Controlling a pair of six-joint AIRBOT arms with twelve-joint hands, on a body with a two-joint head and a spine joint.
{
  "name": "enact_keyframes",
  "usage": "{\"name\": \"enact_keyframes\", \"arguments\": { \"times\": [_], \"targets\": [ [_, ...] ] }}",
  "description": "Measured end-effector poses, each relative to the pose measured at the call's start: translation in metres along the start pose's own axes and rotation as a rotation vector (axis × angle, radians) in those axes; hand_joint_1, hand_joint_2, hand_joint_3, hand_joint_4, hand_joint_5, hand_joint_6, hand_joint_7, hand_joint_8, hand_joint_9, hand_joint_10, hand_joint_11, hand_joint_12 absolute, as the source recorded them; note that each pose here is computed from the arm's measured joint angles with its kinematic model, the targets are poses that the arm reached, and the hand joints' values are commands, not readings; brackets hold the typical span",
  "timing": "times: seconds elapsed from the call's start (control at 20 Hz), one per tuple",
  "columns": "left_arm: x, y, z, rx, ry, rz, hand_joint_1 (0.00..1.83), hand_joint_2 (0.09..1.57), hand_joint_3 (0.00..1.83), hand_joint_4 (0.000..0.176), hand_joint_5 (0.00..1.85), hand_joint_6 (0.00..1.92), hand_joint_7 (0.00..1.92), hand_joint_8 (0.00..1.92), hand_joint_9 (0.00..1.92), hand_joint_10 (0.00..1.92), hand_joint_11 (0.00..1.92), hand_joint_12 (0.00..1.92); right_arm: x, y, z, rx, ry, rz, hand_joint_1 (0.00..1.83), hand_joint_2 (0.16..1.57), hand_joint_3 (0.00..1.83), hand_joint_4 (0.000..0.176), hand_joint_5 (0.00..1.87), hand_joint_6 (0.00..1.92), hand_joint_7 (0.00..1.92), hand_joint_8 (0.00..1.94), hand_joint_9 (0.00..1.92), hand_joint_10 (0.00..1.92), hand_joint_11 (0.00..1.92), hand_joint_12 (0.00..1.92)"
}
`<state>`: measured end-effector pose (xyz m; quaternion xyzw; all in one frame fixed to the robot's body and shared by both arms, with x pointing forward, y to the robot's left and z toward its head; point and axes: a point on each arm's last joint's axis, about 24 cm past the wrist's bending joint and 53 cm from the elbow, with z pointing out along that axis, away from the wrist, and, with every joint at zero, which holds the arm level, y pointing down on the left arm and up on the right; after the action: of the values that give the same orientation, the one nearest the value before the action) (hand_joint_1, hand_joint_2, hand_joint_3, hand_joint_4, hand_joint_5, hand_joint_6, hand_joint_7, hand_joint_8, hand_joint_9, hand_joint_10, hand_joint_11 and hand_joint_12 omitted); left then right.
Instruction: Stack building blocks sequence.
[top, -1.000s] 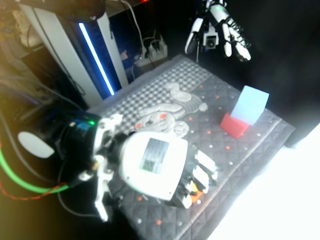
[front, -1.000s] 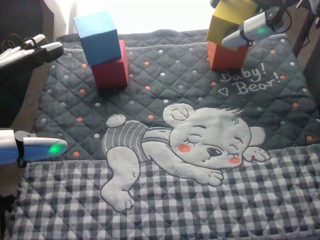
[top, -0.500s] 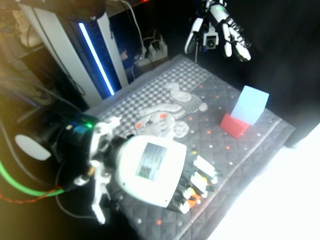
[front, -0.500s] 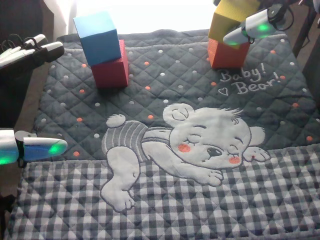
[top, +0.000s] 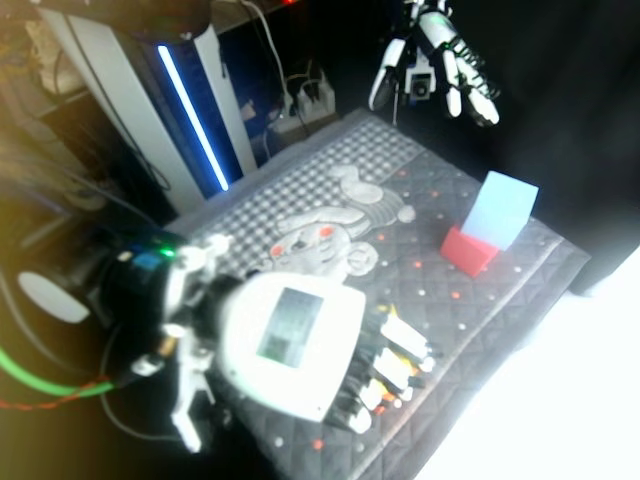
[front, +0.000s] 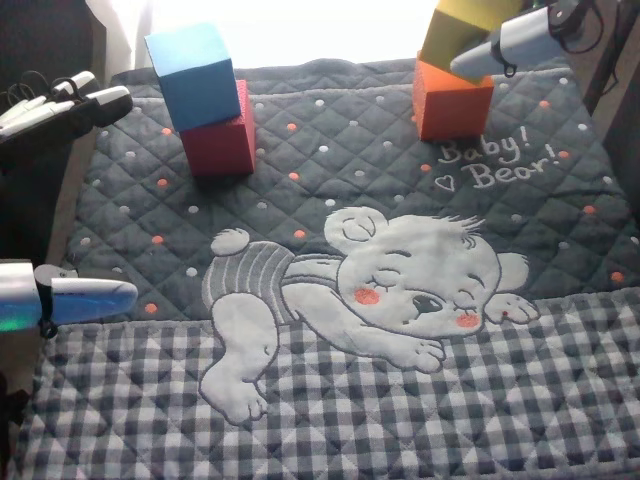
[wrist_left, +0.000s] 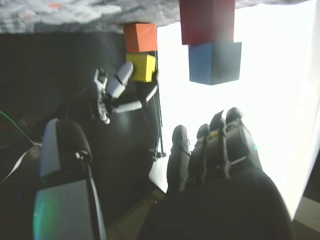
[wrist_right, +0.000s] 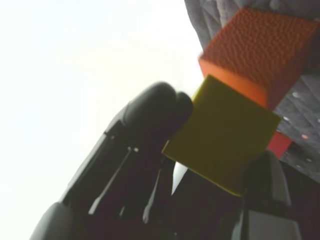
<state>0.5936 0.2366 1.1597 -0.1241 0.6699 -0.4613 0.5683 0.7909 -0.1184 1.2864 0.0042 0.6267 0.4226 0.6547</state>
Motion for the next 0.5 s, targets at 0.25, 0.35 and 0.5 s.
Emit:
{"name": "enact_keyframes", "arguments": {
  "times": [0.25, 0.35, 0.5],
  "targets": [
    [0.000, 0.000, 0.000, -0.002, -0.002, -0.001, 0.96, 0.86, 0.00, 0.036, 0.25, 0.00, 0.00, 0.00, 0.00, 0.00, 0.00, 0.00, -0.024, 0.020, -0.010, -0.080, -0.075, 0.008, 1.24, 1.19, 0.00, 0.000, 0.74, 1.09, 0.97, 1.23, 1.36, 0.60, 1.21, 1.06],
    [0.000, 0.000, 0.000, -0.001, 0.000, -0.002, 0.97, 0.86, 0.00, 0.030, 0.26, 0.01, 0.01, 0.00, 0.00, 0.00, 0.00, 0.00, -0.027, 0.016, -0.011, -0.071, -0.078, 0.004, 1.24, 1.18, 0.00, 0.000, 0.76, 1.05, 0.98, 1.22, 1.33, 0.60, 1.17, 1.02],
    [0.000, 0.000, 0.000, -0.001, -0.001, -0.003, 0.96, 0.86, 0.00, 0.041, 0.25, 0.00, 0.00, 0.00, 0.00, 0.00, 0.00, 0.00, -0.026, 0.006, -0.009, -0.040, -0.067, -0.005, 1.14, 1.19, 0.00, 0.000, 0.84, 1.16, 1.26, 0.53, 1.46, 0.51, 1.25, 0.88]
  ]
}}
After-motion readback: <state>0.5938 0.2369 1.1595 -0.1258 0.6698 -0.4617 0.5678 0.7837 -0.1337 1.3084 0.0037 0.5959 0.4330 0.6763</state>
